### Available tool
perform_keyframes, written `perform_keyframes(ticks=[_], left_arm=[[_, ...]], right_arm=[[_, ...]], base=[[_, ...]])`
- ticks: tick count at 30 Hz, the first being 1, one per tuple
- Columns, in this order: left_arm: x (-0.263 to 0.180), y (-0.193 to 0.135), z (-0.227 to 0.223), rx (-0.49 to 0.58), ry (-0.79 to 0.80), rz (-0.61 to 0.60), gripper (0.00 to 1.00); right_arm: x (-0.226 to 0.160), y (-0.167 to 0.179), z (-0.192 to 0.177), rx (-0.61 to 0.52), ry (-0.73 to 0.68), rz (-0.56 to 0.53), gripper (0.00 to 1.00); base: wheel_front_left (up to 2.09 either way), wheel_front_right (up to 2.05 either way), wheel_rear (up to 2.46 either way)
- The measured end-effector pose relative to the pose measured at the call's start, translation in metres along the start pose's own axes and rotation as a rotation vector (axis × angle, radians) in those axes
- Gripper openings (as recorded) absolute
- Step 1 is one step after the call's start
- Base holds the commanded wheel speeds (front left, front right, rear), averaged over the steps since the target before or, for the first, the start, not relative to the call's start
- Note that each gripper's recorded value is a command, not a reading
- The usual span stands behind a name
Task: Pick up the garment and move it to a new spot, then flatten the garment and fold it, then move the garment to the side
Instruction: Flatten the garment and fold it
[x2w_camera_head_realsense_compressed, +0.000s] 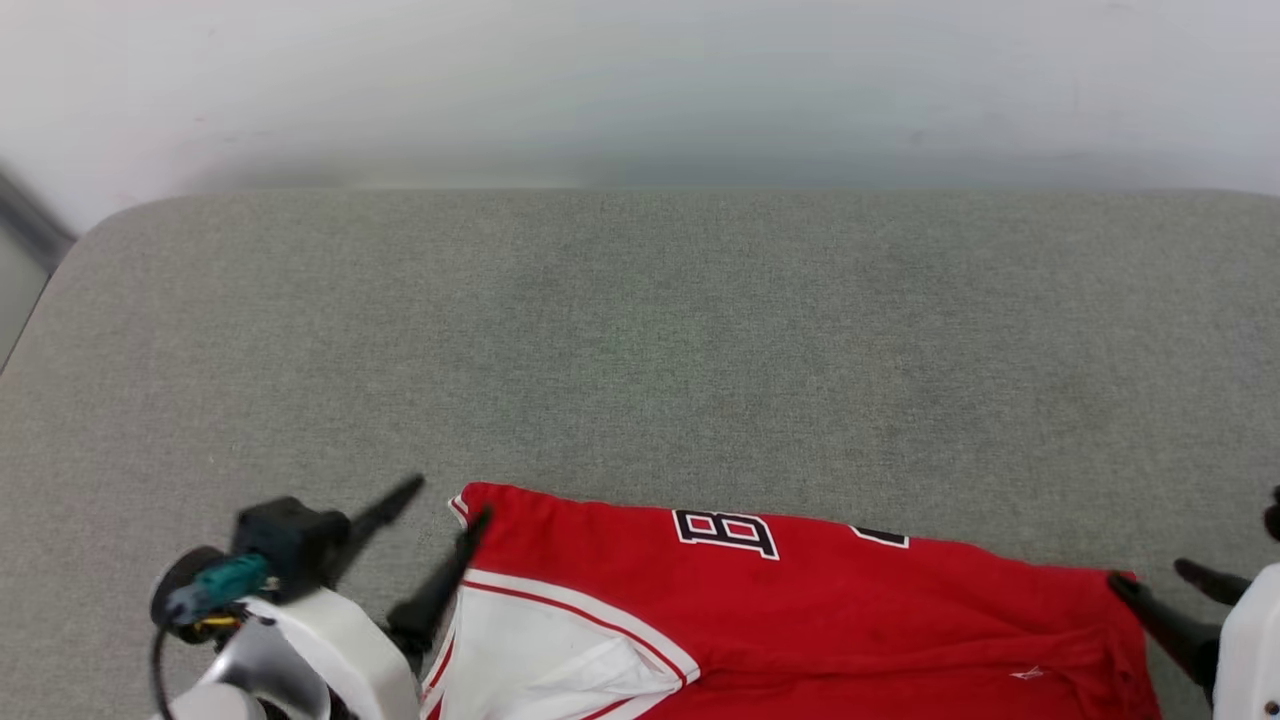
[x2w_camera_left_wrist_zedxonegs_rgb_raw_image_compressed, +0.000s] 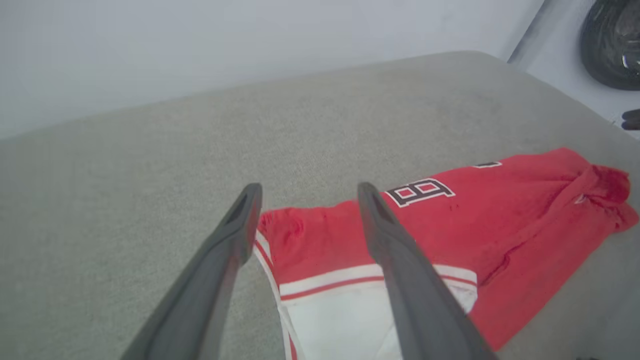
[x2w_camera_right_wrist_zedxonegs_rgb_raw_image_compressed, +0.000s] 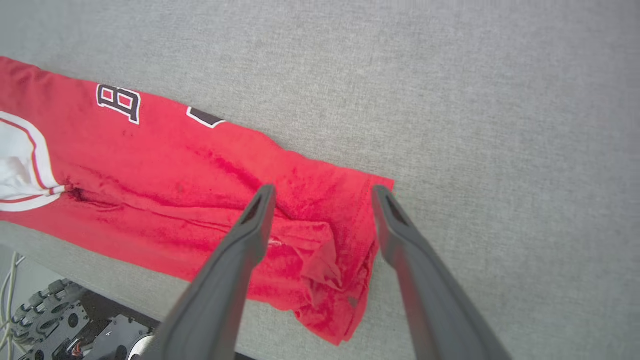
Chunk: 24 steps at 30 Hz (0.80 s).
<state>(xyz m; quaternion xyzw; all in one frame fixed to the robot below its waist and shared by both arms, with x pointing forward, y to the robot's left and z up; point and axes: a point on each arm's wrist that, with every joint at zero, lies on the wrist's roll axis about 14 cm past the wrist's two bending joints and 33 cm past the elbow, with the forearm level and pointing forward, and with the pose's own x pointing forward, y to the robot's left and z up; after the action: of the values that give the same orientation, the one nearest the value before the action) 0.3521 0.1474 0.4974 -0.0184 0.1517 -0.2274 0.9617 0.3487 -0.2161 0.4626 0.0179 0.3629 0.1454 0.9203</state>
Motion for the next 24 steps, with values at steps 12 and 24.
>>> perform_keyframes(ticks=[12, 24], left_arm=[[-0.020, 0.058, 0.072, -0.009, -0.469, 0.353, 1.00], [-0.044, 0.092, 0.067, 0.054, -0.529, 0.482, 1.00]], right_arm=[[0.000, -0.019, -0.022, 0.237, 0.011, -0.179, 1.00], [0.030, -0.024, -0.083, 0.395, 0.157, -0.238, 1.00]], base=[[0.00, 0.00, 0.00], [0.00, 0.00, 0.00]])
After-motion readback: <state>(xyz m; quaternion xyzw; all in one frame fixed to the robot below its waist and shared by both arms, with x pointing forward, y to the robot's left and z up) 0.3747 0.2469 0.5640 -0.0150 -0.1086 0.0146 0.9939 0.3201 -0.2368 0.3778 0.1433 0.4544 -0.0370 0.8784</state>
